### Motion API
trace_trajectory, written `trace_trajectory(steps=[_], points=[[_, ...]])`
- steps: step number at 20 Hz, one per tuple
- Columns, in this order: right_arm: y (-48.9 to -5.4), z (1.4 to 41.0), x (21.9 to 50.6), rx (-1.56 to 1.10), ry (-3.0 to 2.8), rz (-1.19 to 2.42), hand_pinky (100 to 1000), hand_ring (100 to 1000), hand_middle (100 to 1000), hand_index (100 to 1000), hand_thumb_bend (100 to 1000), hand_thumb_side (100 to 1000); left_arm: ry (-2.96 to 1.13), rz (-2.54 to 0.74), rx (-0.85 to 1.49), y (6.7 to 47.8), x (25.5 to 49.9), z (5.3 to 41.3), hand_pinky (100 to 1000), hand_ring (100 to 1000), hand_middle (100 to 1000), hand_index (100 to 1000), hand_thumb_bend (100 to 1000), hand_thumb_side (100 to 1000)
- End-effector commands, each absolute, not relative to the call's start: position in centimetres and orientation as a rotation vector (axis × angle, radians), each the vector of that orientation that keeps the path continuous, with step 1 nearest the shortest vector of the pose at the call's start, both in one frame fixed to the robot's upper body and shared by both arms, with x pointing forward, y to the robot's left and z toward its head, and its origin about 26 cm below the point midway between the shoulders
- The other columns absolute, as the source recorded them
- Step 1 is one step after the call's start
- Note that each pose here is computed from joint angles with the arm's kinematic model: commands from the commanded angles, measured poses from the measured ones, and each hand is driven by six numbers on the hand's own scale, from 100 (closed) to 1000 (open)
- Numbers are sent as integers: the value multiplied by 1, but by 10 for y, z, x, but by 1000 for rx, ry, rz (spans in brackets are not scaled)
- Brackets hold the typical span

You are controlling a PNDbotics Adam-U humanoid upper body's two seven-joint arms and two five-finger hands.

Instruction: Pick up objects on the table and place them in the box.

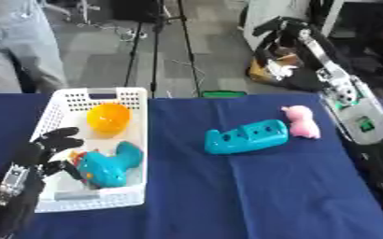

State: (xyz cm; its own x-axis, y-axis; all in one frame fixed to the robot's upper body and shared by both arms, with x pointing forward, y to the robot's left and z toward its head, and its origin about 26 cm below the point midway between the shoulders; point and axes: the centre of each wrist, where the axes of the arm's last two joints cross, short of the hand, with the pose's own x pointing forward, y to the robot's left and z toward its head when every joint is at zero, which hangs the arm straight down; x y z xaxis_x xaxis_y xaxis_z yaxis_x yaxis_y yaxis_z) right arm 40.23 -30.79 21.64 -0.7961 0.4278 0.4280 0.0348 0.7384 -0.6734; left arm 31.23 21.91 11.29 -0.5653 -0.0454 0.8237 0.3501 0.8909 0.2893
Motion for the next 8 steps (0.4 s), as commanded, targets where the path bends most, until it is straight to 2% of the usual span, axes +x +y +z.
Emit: trace_trajectory(steps=[1, 8], points=[[-325, 234, 384, -365, -2395, 891, 448, 580, 673, 772, 255, 503, -2135, -529, -180, 226, 312, 119, 460, 815, 827, 772, 287, 988], [-341, 215, 357, -338, -2329, 874, 431, 561, 651, 752, 237, 510, -2138, -507, -156, 229, 311, 118, 457, 814, 826, 771, 276, 993]])
